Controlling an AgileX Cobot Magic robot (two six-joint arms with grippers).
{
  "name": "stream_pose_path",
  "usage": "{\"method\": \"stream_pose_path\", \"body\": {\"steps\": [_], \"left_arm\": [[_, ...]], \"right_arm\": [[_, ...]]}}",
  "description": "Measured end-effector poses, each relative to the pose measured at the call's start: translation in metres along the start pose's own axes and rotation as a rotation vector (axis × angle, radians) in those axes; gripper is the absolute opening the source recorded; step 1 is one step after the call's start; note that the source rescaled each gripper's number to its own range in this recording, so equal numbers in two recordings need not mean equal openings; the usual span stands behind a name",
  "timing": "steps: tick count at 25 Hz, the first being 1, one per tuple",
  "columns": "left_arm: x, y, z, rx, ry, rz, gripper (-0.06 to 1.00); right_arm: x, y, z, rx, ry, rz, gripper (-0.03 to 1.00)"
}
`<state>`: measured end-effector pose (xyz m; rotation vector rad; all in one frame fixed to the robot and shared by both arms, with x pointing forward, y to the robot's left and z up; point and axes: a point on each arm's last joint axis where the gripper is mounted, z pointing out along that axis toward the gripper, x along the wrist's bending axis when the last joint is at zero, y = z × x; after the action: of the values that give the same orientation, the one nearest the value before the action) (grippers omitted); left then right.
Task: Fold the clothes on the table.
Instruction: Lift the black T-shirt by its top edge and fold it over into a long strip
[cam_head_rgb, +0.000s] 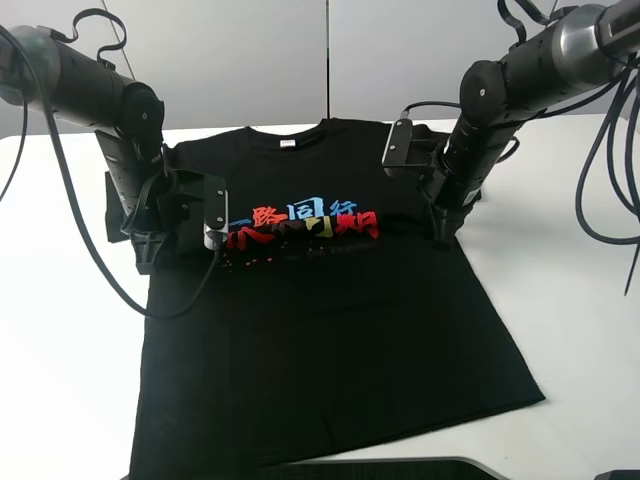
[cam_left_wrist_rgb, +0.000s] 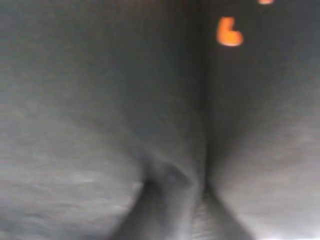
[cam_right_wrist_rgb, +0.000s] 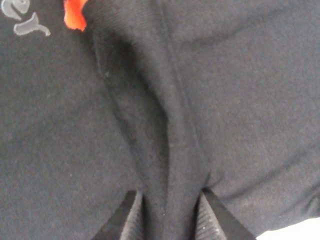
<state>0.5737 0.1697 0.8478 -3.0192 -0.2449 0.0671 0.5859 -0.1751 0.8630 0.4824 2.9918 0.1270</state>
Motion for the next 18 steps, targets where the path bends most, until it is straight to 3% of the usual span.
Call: {"method": "stream_pose_path", "body": {"steps": [1, 3, 10, 12, 15, 18], "left_arm": [[-0.0005, -0.0002, 0.0, 0.002, -0.005, -0.002, 0.07], [-0.0009, -0.0003, 0.0, 0.003, -0.01, -0.003, 0.02], [-0.0013, -0.0007, -0.0003, 0.005, -0.011, -0.002, 0.01], [-0.0013, -0.0005, -0.001, 0.008, -0.006, -0.013, 0.01], [-0.002, -0.0009, -0.0022, 0.009, 0.003, -0.023, 0.01], [-0.0025, -0.0012, -0.0021, 0.008, 0.006, -0.028, 0.01]], "right_arm": [[-0.0001, 0.0002, 0.0, -0.002, -0.001, 0.001, 0.3], [0.0001, 0.0004, 0.0, -0.004, 0.001, 0.006, 0.3], [0.0007, 0.0017, 0.0, -0.018, 0.008, 0.023, 0.29], [0.001, 0.0019, -0.0001, -0.021, 0.012, 0.022, 0.22], [0.0016, 0.0021, -0.0001, -0.023, 0.019, 0.022, 0.03], [0.0016, 0.0021, -0.0001, -0.023, 0.018, 0.012, 0.01]]}}
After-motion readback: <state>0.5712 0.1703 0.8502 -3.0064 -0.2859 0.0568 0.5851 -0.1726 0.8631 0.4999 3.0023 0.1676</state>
